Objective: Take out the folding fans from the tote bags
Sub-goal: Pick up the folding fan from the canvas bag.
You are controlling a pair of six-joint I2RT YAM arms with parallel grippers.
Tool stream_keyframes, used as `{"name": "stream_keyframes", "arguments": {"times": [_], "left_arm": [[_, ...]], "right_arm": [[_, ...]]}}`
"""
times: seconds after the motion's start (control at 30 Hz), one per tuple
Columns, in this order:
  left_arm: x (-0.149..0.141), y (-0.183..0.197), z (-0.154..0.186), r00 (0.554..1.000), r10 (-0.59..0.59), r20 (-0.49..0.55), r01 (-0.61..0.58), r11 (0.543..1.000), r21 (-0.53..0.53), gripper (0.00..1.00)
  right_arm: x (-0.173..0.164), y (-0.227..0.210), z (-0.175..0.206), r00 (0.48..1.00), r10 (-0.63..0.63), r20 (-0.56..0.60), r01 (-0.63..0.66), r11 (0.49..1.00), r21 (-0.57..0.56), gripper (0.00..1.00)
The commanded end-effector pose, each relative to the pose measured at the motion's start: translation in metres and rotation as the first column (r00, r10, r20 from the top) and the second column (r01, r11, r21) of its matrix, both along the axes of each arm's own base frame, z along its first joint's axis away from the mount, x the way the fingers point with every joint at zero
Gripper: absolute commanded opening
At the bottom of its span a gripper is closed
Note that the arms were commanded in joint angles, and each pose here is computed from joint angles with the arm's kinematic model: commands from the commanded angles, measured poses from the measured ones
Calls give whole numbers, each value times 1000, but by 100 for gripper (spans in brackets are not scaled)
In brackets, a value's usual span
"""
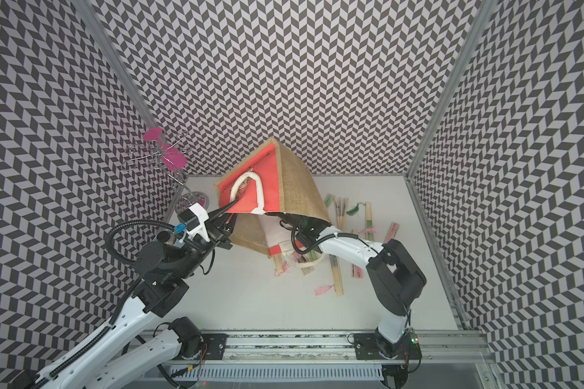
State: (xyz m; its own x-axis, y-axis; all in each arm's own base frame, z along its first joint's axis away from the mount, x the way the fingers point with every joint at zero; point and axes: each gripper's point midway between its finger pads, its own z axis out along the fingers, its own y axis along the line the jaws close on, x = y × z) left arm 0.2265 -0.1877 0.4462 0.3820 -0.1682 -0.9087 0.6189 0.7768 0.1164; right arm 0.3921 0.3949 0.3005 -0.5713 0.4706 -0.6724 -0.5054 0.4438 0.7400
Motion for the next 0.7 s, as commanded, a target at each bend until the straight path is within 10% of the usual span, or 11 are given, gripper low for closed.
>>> {"name": "stream_keyframes", "arguments": {"times": [0.0,0.67], "left_arm": [[-5,23,32,994,84,77,-75,991,-106,0],[-2,35,23,988,145,53,-138,984,-116,0]], "right_arm": [[-8,-12,54,991,-1,136,-13,995,98,35],[9,-18,29,997,-51,59,46,996,76,7]]}}
